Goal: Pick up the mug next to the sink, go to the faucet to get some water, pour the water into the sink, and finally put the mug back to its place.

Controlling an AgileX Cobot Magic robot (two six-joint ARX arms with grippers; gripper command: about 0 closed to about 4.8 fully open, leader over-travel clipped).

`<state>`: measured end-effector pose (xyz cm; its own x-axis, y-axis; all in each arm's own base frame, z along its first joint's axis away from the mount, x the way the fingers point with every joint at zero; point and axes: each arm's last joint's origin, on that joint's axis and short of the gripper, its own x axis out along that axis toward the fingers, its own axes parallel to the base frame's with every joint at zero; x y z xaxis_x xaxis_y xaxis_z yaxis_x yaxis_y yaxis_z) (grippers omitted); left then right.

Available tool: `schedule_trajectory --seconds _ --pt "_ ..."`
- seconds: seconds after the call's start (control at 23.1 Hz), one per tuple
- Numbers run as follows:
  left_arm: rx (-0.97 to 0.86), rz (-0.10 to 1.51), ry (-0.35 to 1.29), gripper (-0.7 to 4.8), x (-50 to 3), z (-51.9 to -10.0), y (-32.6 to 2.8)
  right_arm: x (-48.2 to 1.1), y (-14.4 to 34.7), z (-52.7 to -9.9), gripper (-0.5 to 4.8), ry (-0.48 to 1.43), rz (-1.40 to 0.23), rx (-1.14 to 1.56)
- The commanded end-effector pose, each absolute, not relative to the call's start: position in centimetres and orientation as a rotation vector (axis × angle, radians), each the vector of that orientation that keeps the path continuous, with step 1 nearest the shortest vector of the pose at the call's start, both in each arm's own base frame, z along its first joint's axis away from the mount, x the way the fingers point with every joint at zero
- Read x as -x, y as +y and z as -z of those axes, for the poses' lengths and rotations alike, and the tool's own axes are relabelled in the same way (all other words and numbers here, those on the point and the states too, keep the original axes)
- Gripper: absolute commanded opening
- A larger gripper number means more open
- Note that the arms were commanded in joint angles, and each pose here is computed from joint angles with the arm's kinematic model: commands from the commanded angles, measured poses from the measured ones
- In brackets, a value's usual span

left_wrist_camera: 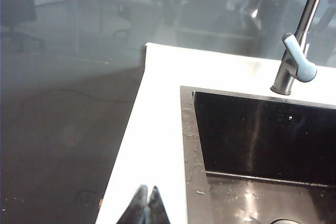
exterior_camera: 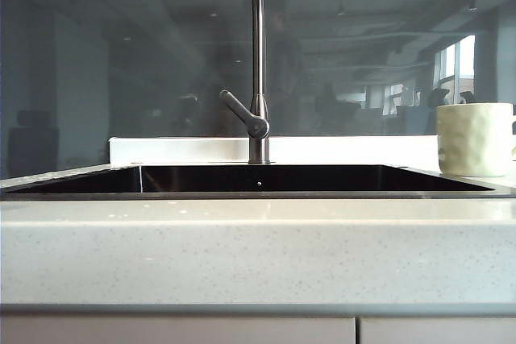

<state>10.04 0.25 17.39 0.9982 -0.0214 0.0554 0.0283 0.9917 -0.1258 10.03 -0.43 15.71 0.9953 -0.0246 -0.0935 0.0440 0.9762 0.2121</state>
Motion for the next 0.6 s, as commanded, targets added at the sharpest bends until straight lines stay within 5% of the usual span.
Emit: schedule_trajectory --seconds 0.04,0.6 --pt "0.155 0.001 -0.062 -0.03 -9.70 -17.20 0.30 -10.03 -0.44 -16.02 -0.09 0.069 0.034 -0.211" --pt "0.057 -0.036 -0.081 -0.03 -9.69 -17.37 0.34 -10.03 -0.44 -16.02 -0.09 0.069 0.034 -0.211"
